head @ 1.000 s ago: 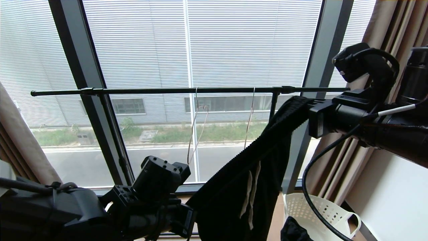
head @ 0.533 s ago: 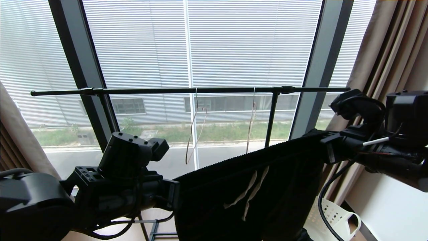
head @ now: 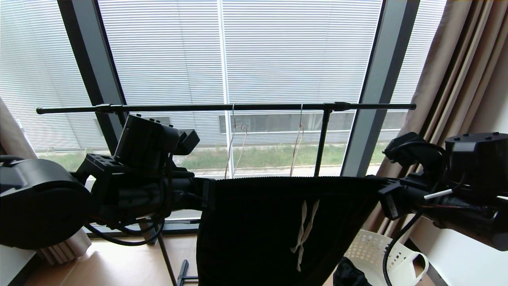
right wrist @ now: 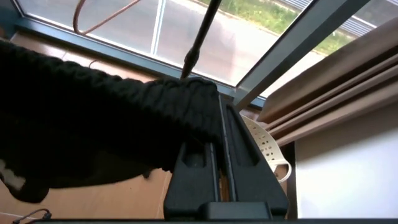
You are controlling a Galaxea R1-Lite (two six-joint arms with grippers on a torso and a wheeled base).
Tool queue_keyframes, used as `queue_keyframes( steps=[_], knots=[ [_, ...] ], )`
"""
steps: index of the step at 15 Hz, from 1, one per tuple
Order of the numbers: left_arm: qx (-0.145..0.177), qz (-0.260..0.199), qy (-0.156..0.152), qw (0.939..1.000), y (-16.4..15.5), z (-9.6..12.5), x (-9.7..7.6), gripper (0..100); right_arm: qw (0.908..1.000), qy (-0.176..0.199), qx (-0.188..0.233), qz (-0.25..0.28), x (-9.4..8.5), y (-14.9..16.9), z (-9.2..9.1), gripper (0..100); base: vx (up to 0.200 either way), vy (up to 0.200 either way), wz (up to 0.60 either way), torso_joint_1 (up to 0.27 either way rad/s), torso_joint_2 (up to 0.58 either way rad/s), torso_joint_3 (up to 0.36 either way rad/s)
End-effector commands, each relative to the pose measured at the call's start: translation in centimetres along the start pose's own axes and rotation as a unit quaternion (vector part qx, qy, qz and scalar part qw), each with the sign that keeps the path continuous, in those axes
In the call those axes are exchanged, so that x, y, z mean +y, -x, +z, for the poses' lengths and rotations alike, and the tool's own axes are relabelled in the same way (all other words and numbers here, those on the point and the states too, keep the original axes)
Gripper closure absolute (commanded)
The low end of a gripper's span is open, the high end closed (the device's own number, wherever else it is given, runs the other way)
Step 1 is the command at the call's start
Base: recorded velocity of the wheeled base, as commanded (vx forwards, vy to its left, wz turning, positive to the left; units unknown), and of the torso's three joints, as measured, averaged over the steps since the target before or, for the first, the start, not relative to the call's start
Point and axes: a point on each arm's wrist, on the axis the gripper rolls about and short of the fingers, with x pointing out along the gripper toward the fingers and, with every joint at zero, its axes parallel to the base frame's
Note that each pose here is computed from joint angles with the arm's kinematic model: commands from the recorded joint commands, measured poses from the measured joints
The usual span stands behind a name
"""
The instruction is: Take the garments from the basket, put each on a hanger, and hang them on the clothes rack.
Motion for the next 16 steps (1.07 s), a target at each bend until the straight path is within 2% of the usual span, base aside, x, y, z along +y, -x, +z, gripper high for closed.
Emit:
queue_keyframes(
  steps=[1,2,3,4,6,8,9,10,12,13,15,16],
  knots=[
    [-0.008,-0.001,0.0,1.0,-0.7,1.4,-0.4,100,0.9999,0.009,-0.005,0.011,0.2,1.5,-0.8,100,0.0,0.0,0.0,0.0,0.0,0.0],
    [-0.011,-0.004,0.0,0.9999,-1.2,3.1,-0.9,100,0.999,0.029,-0.011,0.032,0.7,3.1,-1.9,100,0.0,0.0,0.0,0.0,0.0,0.0],
    [-0.011,-0.004,0.0,0.9999,-1.4,3.6,-1.1,100,0.9983,0.039,-0.013,0.042,0.9,3.7,-2.3,100,0.0,0.0,0.0,0.0,0.0,0.0],
    [-0.013,-0.011,-0.004,0.9999,-2.0,4.9,-2.0,100,0.9946,0.063,-0.025,0.078,2.0,5.4,-3.4,100,0.0,0.0,0.0,0.0,0.0,0.0],
    [-0.011,-0.016,-0.014,0.9997,-2.4,6.0,-2.8,100,0.9879,0.085,-0.044,0.122,3.1,7.1,-4.3,100,0.0,0.0,0.0,0.0,0.0,0.0],
    [-0.017,-0.025,-0.029,0.9991,-2.8,7.5,-4.0,100,0.9738,0.109,-0.063,0.189,5.1,8.9,-4.8,100,0.0,0.0,0.0,0.0,0.0,0.0],
    [-0.02,-0.026,-0.029,0.999,-2.9,7.7,-4.1,100,0.9714,0.113,-0.064,0.199,5.4,9.0,-4.8,100,0.0,0.0,0.0,0.0,0.0,0.0],
    [-0.038,-0.036,-0.033,0.9981,-3.0,9.3,-4.8,100,0.9577,0.136,-0.058,0.247,7.3,9.9,-5.0,100,0.0,0.0,0.0,0.0,0.0,0.0],
    [-0.036,-0.062,-0.036,0.9968,-2.9,10.4,-5.6,100,0.9473,0.129,-0.05,0.289,9.8,10.4,-4.3,100,0.0,0.0,0.0,0.0,0.0,0.0],
    [-0.033,-0.076,-0.04,0.9957,-2.7,11.0,-6.4,100,0.9422,0.123,-0.042,0.309,11.7,10.4,-3.8,100,0.0,0.0,0.0,0.0,0.0,0.0],
    [-0.034,-0.086,-0.046,0.9946,-2.8,11.3,-7.4,100,0.9371,0.114,-0.035,0.328,14.2,10.4,-3.1,100,0.0,0.0,0.0,0.0,0.0,0.0],
    [-0.032,-0.092,-0.051,0.9939,-3.0,11.1,-8.0,100,0.9352,0.098,-0.033,0.339,15.8,10.3,-2.3,100,0.0,0.0,0.0,0.0,0.0,0.0]
  ],
)
